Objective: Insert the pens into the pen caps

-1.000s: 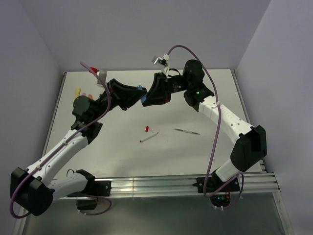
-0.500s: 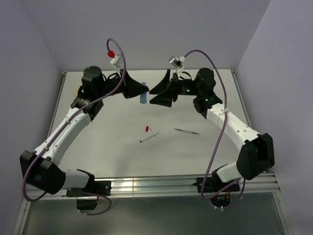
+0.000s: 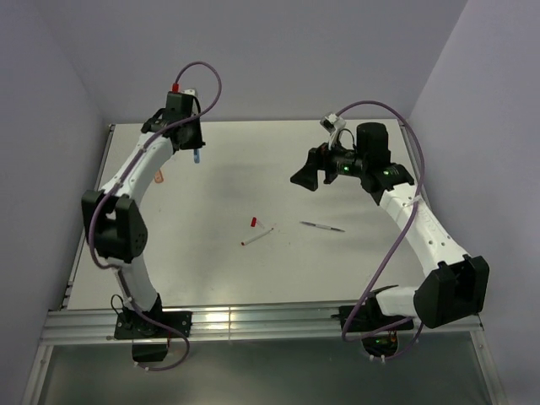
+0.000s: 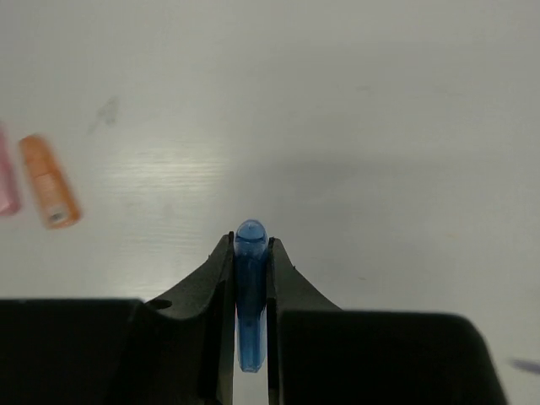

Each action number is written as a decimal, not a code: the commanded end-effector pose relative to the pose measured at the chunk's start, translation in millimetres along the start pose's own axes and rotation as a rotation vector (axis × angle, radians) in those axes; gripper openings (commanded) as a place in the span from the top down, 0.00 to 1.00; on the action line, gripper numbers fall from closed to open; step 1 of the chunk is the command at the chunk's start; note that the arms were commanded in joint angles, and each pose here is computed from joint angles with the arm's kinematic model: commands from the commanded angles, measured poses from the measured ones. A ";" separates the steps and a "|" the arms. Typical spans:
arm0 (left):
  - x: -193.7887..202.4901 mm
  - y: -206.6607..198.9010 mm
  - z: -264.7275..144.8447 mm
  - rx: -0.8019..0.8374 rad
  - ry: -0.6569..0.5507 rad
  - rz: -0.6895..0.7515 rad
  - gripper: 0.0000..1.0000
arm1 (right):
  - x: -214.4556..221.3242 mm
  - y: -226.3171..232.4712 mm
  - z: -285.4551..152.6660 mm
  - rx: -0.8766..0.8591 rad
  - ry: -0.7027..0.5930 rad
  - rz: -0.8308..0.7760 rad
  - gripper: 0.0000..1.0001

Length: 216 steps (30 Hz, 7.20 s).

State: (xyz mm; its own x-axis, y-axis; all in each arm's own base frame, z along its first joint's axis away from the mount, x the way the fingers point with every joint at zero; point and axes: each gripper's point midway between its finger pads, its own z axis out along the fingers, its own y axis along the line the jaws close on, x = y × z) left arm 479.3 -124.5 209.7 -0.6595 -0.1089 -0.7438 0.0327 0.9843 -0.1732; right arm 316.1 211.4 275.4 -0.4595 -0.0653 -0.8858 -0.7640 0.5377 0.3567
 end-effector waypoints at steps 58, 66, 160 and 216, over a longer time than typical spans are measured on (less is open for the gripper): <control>53.2 149.6 132.1 -0.611 0.213 0.238 0.41 | 33.6 -31.4 -27.6 0.175 0.131 0.018 0.00; -1.3 57.5 78.5 -0.274 0.066 0.203 0.32 | 19.7 -28.9 -38.6 0.147 0.133 0.026 0.00; 14.3 -276.5 -227.1 1.340 -0.129 -0.036 1.00 | -43.4 79.0 -27.2 -0.388 -0.137 0.077 0.03; 15.1 -271.4 -219.1 1.401 -0.148 -0.109 0.85 | -21.0 91.6 -1.6 -0.509 -0.041 0.291 1.00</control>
State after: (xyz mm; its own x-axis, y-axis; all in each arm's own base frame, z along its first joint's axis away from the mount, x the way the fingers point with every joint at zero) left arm 298.9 -367.5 371.6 -0.6765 -0.2561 -0.6905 0.7036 0.0521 -0.7087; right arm 259.4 258.0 320.6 -0.6992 0.0705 -0.7114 -0.7066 0.0827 0.7027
